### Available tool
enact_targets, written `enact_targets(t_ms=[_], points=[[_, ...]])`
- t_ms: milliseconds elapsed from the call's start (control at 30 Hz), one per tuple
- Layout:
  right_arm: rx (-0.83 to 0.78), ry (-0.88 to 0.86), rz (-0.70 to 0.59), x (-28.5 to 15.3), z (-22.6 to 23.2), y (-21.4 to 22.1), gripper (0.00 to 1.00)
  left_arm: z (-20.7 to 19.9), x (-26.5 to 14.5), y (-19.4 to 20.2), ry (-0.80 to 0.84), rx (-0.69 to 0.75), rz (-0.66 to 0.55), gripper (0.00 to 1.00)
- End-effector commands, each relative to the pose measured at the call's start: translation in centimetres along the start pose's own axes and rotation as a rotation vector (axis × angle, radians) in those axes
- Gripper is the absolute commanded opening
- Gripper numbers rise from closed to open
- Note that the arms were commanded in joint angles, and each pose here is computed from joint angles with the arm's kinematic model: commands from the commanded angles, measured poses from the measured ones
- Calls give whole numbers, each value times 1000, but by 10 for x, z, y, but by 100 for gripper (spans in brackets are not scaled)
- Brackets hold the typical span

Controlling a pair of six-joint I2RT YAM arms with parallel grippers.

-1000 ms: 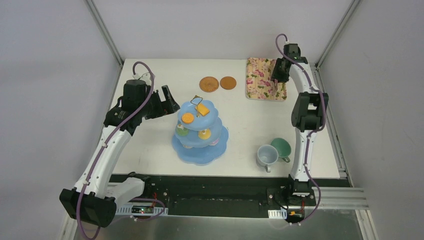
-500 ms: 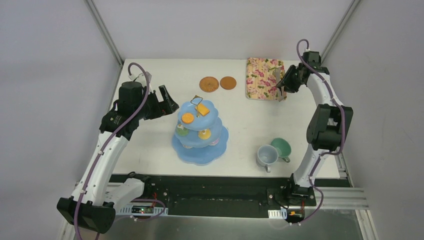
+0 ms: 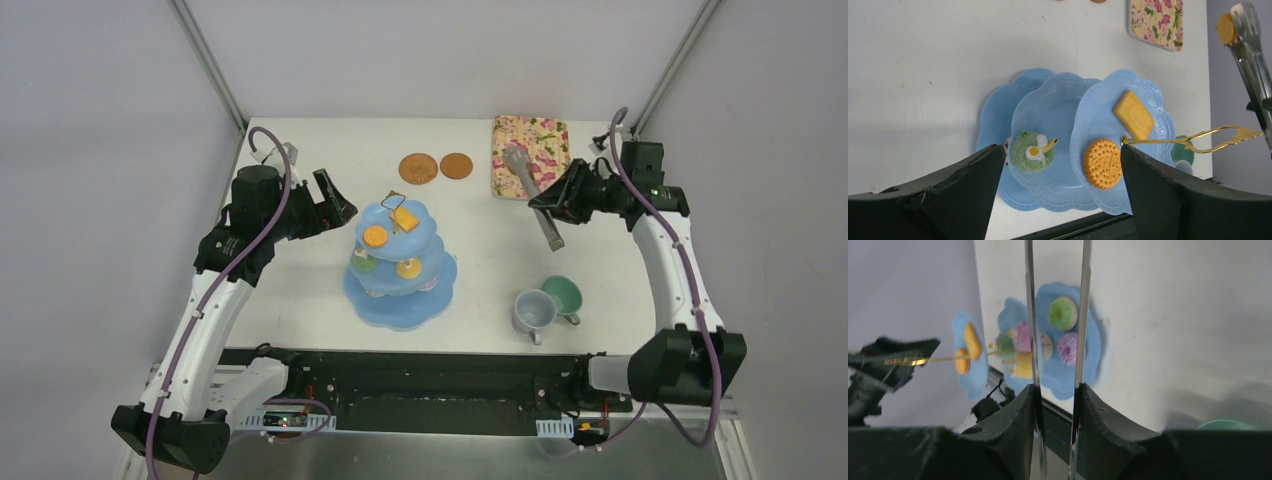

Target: Serve the afternoon tea

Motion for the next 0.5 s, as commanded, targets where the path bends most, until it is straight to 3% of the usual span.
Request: enact_targets(t_ms=[0,267,467], points=[[-139,-216,192,-28,43,67,15,-10,-5,-5,57,-24,-47,89],[-257,-283,354,-57,75,142,16,-10,-4,-8,49,-32,-56,89],[-340,-249,415,-70,76,173,17,-11,-6,-8,52,-36,-56,89]])
Point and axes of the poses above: each gripper's point midway between its finger pads, its own x axis out along the fingers, its own z axis along the line the jaws close on, y = z × x, the point moved 6 cm from there along -x, back along the fingers, and after that the axes turned 8 degrees about x, right-handed, at the moved point
